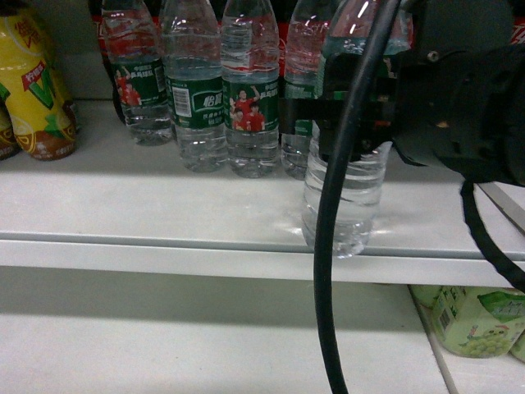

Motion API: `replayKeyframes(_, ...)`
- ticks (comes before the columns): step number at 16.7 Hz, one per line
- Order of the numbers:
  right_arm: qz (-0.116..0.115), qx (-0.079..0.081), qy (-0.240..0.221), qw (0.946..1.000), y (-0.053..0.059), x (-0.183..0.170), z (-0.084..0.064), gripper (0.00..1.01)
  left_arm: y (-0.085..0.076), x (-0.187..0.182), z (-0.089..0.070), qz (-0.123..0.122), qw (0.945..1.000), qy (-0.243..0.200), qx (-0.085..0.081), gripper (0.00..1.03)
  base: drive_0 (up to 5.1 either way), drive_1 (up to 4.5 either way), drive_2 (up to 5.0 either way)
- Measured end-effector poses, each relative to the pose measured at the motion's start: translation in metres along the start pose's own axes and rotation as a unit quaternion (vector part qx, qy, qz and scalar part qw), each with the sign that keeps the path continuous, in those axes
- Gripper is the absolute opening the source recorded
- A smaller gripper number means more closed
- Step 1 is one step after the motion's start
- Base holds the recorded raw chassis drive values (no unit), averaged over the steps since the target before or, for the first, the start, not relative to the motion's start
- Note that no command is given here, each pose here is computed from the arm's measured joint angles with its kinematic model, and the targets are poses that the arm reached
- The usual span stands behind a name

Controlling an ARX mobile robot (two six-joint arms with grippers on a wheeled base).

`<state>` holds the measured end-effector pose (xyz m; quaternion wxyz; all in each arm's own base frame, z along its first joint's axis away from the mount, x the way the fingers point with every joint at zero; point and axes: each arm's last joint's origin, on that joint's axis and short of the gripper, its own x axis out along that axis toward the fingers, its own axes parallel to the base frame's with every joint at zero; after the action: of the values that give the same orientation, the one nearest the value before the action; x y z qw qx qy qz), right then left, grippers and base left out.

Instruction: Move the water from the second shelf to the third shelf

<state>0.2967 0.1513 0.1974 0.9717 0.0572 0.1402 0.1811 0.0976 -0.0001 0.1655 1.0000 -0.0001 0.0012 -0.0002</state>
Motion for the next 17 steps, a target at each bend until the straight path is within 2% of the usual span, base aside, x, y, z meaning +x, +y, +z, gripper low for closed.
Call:
replayKeyframes(3,-0.001,-0.005,0.007,1.0,-0.005,-0.039,-0.004,0.44,0.0,0.0,0.0,0.0,1.0,0.0,0.0,0.98,0.0,0.0,0.0)
replayKeyframes(6,-0.009,-0.003,-0.014,0.9999,-0.018,-0.082,0.004,0.43,0.0,0.0,0.0,0.0,1.0,0.0,0.0,0.98,0.0,0.0,0.0)
replayKeyframes(7,-0.025,0.003,-0.025,0.9994,-0.028,-0.102,0.008,0.43,0.0,0.0,0.0,0.0,1.0,0.0,0.0,0.98,0.0,0.0,0.0)
replayKeyframes(9,-0.056,0.005,-0.034,0.9978,-0.041,-0.128,0.008,0.43,0.0,0.0,0.0,0.0,1.0,0.0,0.0,0.98,0.0,0.0,0.0)
replayKeyframes(10,-0.078,0.004,-0.041,0.9961,-0.046,-0.141,0.009,0.43,0.0,0.0,0.0,0.0,1.0,0.0,0.0,0.98,0.0,0.0,0.0)
replayKeyframes(11,-0.09,0.009,-0.045,0.9949,-0.051,-0.151,0.012,0.43,0.0,0.0,0.0,0.0,1.0,0.0,0.0,0.98,0.0,0.0,0.0)
replayKeyframes(15,-0.149,0.009,-0.103,0.9834,-0.06,-0.187,0.025,0.43,0.0,0.0,0.0,0.0,1.0,0.0,0.0,0.98,0.0,0.0,0.0)
replayKeyframes(17,-0.172,0.017,-0.088,0.981,-0.066,-0.195,0.022,0.43,0.0,0.0,0.0,0.0,1.0,0.0,0.0,0.98,0.0,0.0,0.0)
